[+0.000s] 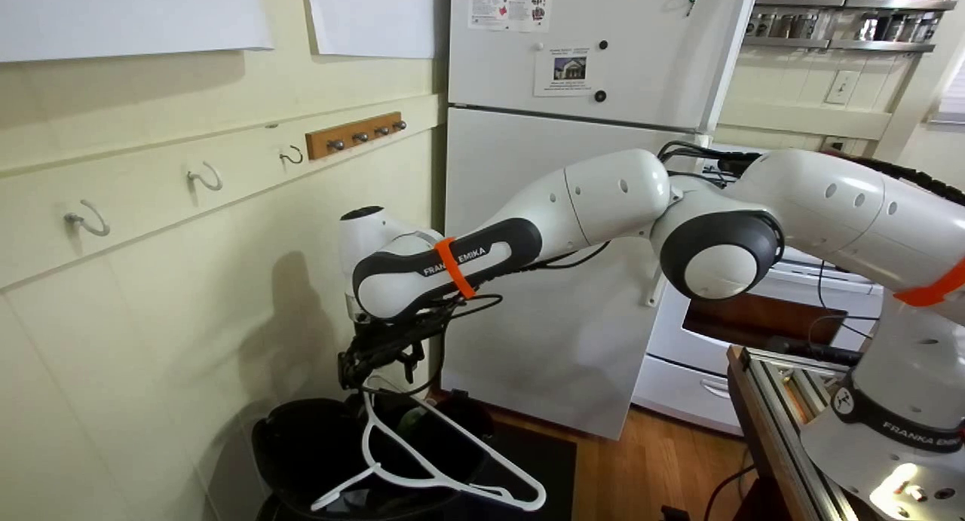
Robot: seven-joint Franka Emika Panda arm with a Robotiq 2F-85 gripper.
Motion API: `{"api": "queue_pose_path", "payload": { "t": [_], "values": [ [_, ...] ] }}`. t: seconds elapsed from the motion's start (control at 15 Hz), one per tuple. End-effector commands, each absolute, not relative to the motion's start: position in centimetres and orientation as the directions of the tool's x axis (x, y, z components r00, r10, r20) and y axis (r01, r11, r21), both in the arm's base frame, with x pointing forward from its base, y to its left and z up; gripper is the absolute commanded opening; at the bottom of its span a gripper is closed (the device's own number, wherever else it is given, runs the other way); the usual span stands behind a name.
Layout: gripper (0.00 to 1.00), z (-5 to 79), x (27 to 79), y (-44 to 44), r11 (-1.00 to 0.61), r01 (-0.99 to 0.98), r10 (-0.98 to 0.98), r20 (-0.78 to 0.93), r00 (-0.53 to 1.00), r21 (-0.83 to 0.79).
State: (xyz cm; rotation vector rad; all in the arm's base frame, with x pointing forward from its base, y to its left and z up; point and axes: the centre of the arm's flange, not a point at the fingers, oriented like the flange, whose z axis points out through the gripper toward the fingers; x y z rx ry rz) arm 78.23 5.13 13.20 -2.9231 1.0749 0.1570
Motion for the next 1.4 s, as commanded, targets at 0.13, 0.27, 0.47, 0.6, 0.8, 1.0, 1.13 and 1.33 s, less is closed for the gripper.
{"api": "queue_pose_path", "payload": {
  "t": [0.13,0.27,0.47,0.6,0.8,1.0,1.13,1.33],
  "values": [
    [1.0,14.4,78.7,5.9,-0.729,-0.684,-0.683,-0.061,0.728,-0.001],
    [1.0,14.7,78.8,6.1,-0.726,-0.687,-0.686,-0.05,0.726,-0.011],
    [1.0,14.6,79.4,6.4,-0.721,-0.693,-0.691,-0.051,0.721,-0.03],
    [1.0,14.9,79.5,6.5,-0.719,-0.695,-0.693,-0.053,0.719,-0.033],
    [1.0,14.7,79.4,6.3,-0.71,-0.704,-0.704,-0.045,0.708,0.034],
    [1.0,15.1,79.1,6.2,-0.693,-0.719,-0.72,-0.029,0.693,0.051],
    [1.0,15.6,78.8,6.2,-0.685,-0.727,-0.728,-0.02,0.685,0.055],
    [1.0,15.7,78.9,6.5,-0.691,-0.722,-0.723,-0.022,0.69,0.038]
  ]
}}
